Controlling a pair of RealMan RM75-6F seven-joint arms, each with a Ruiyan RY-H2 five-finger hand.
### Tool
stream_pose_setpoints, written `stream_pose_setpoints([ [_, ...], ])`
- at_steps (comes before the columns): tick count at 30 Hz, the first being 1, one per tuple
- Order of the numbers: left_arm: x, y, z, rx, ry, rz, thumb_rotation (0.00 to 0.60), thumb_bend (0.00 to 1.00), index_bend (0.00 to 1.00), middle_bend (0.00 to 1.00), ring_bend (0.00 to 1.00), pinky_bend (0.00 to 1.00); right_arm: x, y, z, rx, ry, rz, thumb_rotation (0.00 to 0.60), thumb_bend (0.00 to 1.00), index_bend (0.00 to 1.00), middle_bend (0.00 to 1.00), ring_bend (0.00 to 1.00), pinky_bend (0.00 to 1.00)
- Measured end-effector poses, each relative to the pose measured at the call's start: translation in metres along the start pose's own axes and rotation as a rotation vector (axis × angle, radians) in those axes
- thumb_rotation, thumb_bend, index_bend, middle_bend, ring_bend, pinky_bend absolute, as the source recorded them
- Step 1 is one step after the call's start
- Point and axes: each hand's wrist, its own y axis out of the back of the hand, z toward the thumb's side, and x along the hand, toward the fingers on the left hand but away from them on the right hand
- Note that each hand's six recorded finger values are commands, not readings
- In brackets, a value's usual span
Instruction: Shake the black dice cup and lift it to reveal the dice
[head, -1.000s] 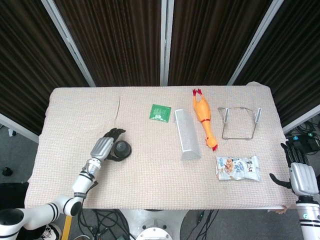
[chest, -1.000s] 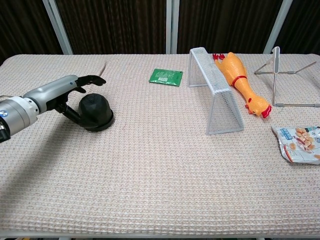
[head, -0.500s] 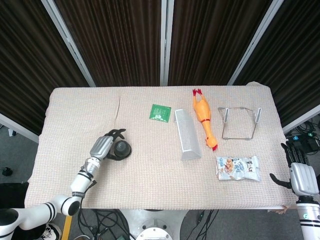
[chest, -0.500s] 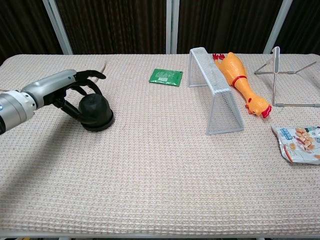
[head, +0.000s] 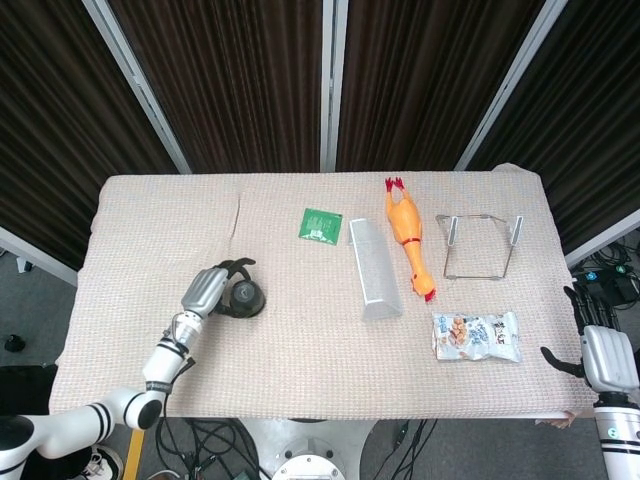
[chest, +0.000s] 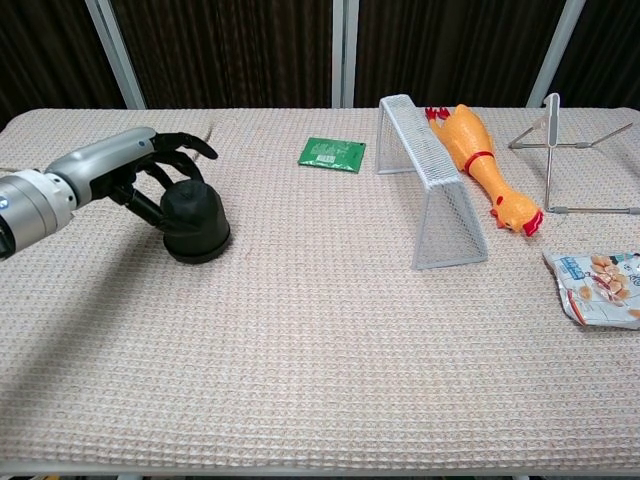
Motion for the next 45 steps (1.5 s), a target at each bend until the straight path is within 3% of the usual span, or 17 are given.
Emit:
stream_pose_setpoints([
  [10, -0.001, 0.033, 0.016, 0.043, -0.032, 0.062, 0.600, 0.15, 0.21, 0.43, 0.23, 0.32, 0.001, 0.000, 0.000, -0.004, 0.002, -0.001, 0.600, 0.10, 0.00, 0.00, 0.00, 0.00],
  [17, 0.010, 0.062, -0.001, 0.105, 0.029, 0.142, 0.600, 0.16, 0.22, 0.42, 0.23, 0.32, 0.001, 0.000, 0.001, -0.002, 0.005, -0.001, 0.600, 0.10, 0.00, 0.00, 0.00, 0.00],
  [20, 0.014, 0.069, -0.020, 0.129, 0.080, 0.163, 0.600, 0.14, 0.20, 0.33, 0.17, 0.31, 0.001, 0.000, 0.002, 0.002, 0.006, 0.000, 0.600, 0.10, 0.00, 0.00, 0.00, 0.00],
  [25, 0.016, 0.066, -0.046, 0.115, 0.144, 0.142, 0.600, 0.09, 0.17, 0.19, 0.09, 0.25, 0.001, -0.001, 0.002, 0.002, 0.007, 0.004, 0.600, 0.10, 0.00, 0.00, 0.00, 0.00],
  [33, 0.010, 0.070, -0.046, 0.098, 0.120, 0.165, 0.600, 0.09, 0.16, 0.17, 0.07, 0.21, 0.001, 0.000, 0.001, 0.000, 0.004, 0.001, 0.600, 0.10, 0.00, 0.00, 0.00, 0.00],
  [40, -0.010, 0.095, -0.026, 0.125, 0.059, 0.205, 0.600, 0.09, 0.15, 0.17, 0.07, 0.20, 0.002, 0.001, 0.000, -0.004, 0.005, -0.004, 0.600, 0.10, 0.00, 0.00, 0.00, 0.00],
  [45, -0.047, 0.116, -0.022, 0.184, 0.085, 0.218, 0.600, 0.09, 0.16, 0.17, 0.06, 0.18, 0.003, 0.000, 0.002, -0.018, 0.016, -0.001, 0.600, 0.10, 0.00, 0.00, 0.00, 0.00],
])
